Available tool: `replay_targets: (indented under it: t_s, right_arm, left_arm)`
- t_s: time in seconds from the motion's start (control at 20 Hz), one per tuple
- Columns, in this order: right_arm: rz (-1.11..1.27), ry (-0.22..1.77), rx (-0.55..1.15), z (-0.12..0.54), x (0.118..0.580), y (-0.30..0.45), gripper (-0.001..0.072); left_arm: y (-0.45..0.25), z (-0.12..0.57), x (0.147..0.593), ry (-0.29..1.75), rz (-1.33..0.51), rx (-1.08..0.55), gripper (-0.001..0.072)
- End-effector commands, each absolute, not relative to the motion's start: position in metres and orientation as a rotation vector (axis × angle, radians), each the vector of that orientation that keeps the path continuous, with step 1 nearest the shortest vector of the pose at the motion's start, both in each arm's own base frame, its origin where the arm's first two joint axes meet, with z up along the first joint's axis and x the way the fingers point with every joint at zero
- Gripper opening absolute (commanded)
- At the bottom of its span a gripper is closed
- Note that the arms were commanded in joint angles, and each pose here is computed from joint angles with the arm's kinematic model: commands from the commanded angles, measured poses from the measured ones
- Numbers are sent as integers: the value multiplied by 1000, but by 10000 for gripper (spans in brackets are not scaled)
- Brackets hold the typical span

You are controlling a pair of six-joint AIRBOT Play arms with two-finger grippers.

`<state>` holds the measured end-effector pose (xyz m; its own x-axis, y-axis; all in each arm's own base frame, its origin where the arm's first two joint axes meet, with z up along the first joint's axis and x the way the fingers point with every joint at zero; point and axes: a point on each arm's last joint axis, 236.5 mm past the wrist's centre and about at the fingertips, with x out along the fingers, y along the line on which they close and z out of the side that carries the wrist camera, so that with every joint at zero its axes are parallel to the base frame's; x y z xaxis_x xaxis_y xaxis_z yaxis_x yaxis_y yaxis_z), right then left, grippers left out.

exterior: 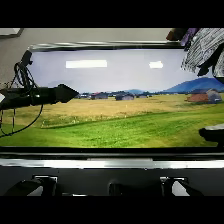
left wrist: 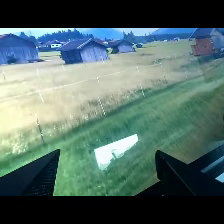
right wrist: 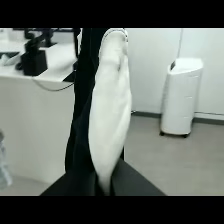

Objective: Fold the clothes and pants, and hang the long-sleeved shirts on hangers.

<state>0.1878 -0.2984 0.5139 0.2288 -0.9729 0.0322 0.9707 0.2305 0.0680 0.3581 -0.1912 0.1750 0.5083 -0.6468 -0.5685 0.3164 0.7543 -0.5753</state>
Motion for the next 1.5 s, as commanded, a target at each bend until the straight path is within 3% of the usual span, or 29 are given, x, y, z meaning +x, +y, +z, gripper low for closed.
replay_targets:
  t_s: [0.0,0.45,0.9,0.95,1.05,1.1,1.3,1.45]
  right_arm:
    - [-1378,-83,42,511,179,-326,33]
    - [-1415,-126,190,487,150,-386,34]
    - [-1421,-21,234,452,163,-402,42]
    - [-1426,-22,240,454,158,-397,143]
    - [-1435,-46,241,465,144,-383,519]
    - [-1433,-63,221,476,136,-372,558]
    - [-1387,-229,183,530,99,-313,560]
    - [-1081,-310,273,548,148,-272,559]
  left_arm:
    - [-191,174,359,859,-601,-430,677]
    - [-192,169,361,868,-603,-421,677]
    - [-192,165,363,878,-600,-423,677]
    - [-192,165,363,878,-600,-423,677]
    - [-193,164,359,902,-593,-450,677]
    - [-193,162,357,917,-589,-462,677]
    - [-192,162,358,916,-588,-462,678]
    - [-186,158,360,914,-567,-427,678]
